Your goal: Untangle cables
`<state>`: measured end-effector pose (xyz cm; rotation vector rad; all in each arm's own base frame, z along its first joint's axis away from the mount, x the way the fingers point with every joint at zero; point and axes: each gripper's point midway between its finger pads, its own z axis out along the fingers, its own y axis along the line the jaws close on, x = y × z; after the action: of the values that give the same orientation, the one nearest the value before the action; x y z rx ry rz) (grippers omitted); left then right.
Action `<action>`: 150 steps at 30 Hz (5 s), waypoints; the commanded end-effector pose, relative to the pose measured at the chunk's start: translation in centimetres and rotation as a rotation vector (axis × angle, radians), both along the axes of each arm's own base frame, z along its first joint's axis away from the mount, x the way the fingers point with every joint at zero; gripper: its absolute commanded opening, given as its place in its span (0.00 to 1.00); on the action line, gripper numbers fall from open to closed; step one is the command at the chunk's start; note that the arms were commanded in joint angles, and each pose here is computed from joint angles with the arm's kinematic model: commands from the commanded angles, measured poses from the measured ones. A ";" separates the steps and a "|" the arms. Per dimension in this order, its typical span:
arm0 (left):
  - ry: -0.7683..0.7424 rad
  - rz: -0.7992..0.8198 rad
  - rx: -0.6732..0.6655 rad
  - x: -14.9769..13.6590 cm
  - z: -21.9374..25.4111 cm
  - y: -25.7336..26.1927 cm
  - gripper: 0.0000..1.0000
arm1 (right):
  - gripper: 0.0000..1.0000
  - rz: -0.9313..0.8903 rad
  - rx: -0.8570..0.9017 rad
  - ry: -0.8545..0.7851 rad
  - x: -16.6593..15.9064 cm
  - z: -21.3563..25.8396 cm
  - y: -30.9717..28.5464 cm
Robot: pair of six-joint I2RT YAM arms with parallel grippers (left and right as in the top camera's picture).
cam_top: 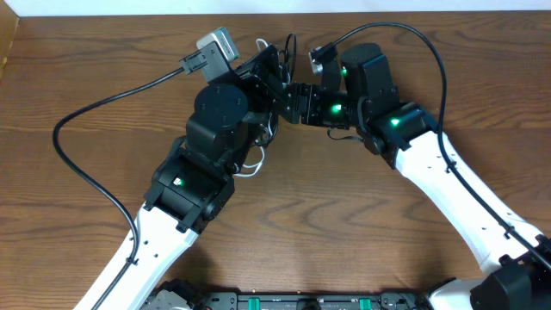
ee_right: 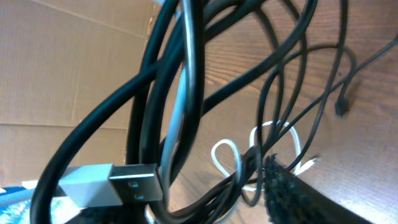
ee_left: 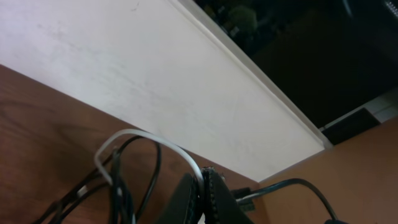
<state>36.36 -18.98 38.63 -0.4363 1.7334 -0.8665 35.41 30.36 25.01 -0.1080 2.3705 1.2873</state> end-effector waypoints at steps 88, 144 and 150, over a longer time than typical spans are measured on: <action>0.492 0.281 0.672 -1.5 -11.5 19.4 0.11 | 0.01 -0.219 -0.448 -0.066 1.7 6.1 -25.4; 0.354 -0.654 0.060 -0.3 -14.8 -13.6 0.54 | 0.01 -0.027 -0.420 0.003 0.4 3.8 -17.2; 0.326 -0.653 -0.008 0.6 -14.6 -15.4 0.51 | 0.01 -0.027 -0.420 0.004 0.4 3.8 -17.2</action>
<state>35.93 -33.93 23.52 0.0785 2.2416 -1.3032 35.78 12.70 27.99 -0.1916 2.6233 0.7383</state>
